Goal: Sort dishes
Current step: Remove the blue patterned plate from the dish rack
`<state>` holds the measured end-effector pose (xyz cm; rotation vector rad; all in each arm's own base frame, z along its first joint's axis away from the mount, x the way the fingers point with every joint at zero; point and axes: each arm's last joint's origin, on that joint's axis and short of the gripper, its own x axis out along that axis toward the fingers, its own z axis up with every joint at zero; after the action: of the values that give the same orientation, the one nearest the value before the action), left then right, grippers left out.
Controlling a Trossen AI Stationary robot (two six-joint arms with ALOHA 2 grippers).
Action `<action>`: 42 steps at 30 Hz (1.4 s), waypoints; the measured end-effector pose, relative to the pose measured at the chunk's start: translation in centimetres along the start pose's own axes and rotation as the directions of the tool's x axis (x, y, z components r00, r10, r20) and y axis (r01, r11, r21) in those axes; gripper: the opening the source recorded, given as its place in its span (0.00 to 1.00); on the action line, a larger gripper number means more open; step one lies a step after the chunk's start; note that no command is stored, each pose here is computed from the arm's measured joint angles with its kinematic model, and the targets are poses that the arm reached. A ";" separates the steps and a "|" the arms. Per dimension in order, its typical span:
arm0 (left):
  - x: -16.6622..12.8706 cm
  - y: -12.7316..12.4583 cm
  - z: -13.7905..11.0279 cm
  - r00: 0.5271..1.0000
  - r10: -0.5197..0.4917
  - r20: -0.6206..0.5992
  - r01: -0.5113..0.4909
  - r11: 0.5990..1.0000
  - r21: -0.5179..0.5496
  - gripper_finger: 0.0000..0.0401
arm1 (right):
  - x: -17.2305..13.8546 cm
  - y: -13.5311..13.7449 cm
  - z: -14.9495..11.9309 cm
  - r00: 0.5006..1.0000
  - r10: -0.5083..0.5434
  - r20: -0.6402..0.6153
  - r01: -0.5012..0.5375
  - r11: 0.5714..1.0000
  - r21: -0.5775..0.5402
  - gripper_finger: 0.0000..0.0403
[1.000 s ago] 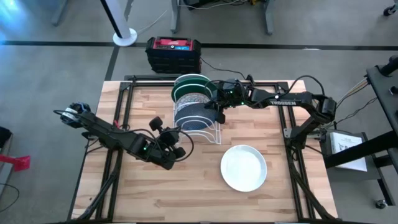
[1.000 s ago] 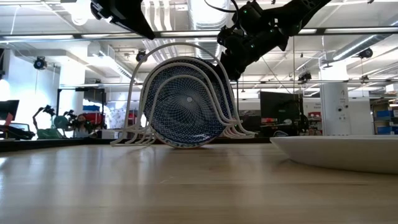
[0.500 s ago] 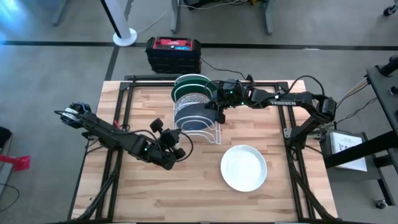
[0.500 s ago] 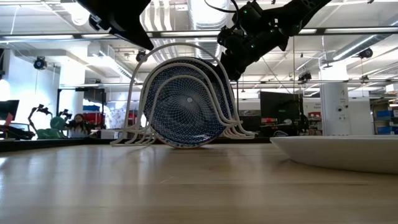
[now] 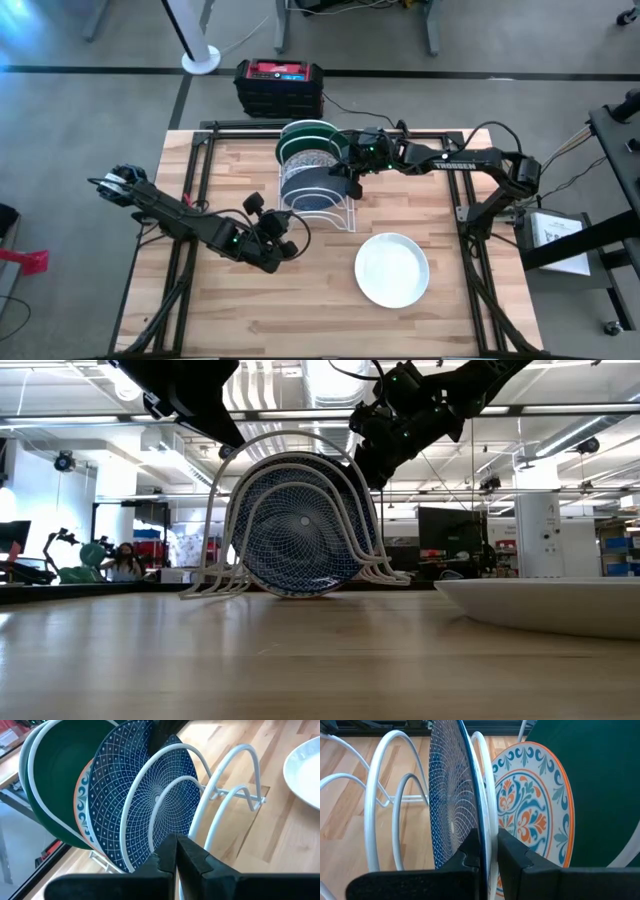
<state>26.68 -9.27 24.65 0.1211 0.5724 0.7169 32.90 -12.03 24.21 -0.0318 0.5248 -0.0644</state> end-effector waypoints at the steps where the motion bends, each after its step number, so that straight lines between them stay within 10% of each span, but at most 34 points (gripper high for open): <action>1: 0.0 0.0 0.0 1.000 -0.002 -0.002 0.002 1.000 0.000 0.00 | 0.0 0.0 0.0 1.000 0.000 0.000 0.000 1.000 0.003 0.05; 42: 0.8 -0.7 -0.6 1.000 0.000 -0.028 0.001 1.000 0.018 0.00 | 0.2 2.2 0.6 0.999 -0.034 -0.014 0.035 0.995 0.093 0.05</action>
<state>27.27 -9.37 23.59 0.1276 0.6051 0.7142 33.44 -9.83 24.52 0.0507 0.5334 -0.1230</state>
